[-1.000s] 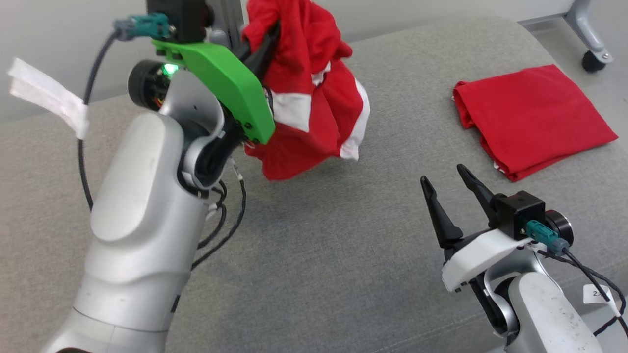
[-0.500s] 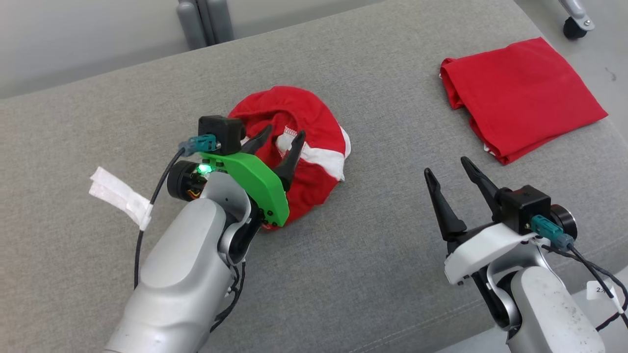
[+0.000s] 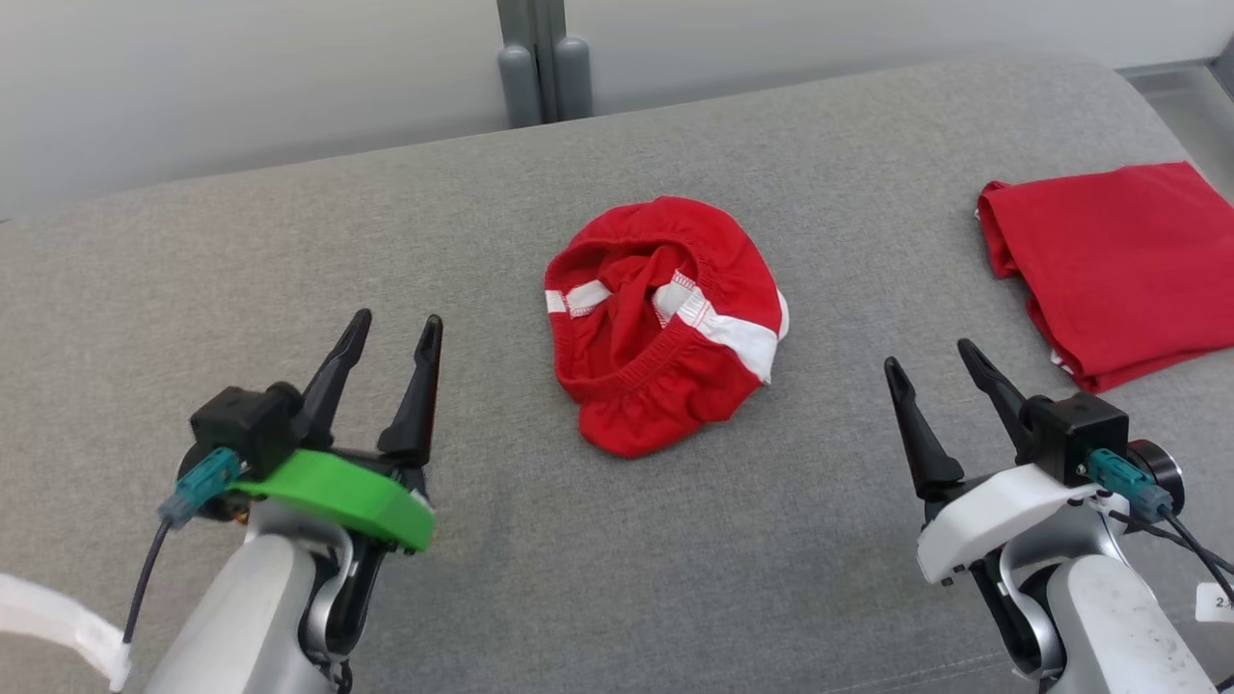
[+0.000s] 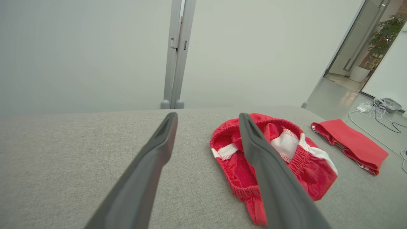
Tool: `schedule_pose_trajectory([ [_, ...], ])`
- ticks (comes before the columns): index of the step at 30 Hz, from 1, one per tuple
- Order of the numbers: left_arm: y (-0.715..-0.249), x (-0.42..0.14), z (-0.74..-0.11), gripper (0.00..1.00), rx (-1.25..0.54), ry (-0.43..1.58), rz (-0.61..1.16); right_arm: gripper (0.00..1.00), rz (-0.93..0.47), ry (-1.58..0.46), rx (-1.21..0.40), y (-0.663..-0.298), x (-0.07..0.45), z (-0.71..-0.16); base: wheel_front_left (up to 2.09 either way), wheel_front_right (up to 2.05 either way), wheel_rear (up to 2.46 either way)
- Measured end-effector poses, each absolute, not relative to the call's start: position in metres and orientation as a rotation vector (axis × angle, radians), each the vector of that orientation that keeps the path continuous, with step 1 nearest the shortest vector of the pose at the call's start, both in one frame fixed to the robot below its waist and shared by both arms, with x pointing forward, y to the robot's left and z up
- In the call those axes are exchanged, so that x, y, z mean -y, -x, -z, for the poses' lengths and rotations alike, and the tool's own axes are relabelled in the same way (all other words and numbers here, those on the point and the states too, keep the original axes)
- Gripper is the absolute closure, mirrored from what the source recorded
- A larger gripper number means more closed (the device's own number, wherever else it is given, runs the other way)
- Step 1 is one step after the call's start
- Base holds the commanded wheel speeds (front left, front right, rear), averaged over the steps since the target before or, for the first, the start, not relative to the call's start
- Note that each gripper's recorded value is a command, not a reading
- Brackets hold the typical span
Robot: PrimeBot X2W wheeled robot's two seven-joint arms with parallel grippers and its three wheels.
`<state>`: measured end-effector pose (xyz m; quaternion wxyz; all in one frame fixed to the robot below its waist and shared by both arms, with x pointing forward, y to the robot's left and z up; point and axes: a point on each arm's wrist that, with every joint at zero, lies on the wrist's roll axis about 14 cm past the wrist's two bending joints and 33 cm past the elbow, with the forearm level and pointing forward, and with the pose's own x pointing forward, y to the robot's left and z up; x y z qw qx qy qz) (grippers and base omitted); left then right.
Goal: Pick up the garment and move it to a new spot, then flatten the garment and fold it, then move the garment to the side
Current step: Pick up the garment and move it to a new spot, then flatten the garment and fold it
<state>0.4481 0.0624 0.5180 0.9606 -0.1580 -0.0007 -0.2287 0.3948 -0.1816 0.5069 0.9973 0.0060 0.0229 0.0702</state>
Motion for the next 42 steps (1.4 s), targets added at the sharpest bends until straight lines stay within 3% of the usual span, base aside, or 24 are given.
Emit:
schedule_pose_trajectory([
  [6, -0.415, -0.131, -0.517, 0.0, 0.039, 0.303, 0.246, 0.0, -0.179, -0.019, -0.028, -0.393, 0.166, -0.514, 0.0, 0.0, 0.0],
  [14, -0.371, -0.172, -0.515, 0.0, 0.066, 0.286, 0.109, 0.0, -0.218, -0.027, -0.012, -0.388, 0.15, -0.522, 0.0, 0.0, 0.0],
  [42, -0.361, -0.191, -0.51, 0.0, 0.078, 0.24, 0.056, 0.0, -0.189, -0.054, -0.032, -0.388, 0.154, -0.511, 0.0, 0.0, 0.0],
])
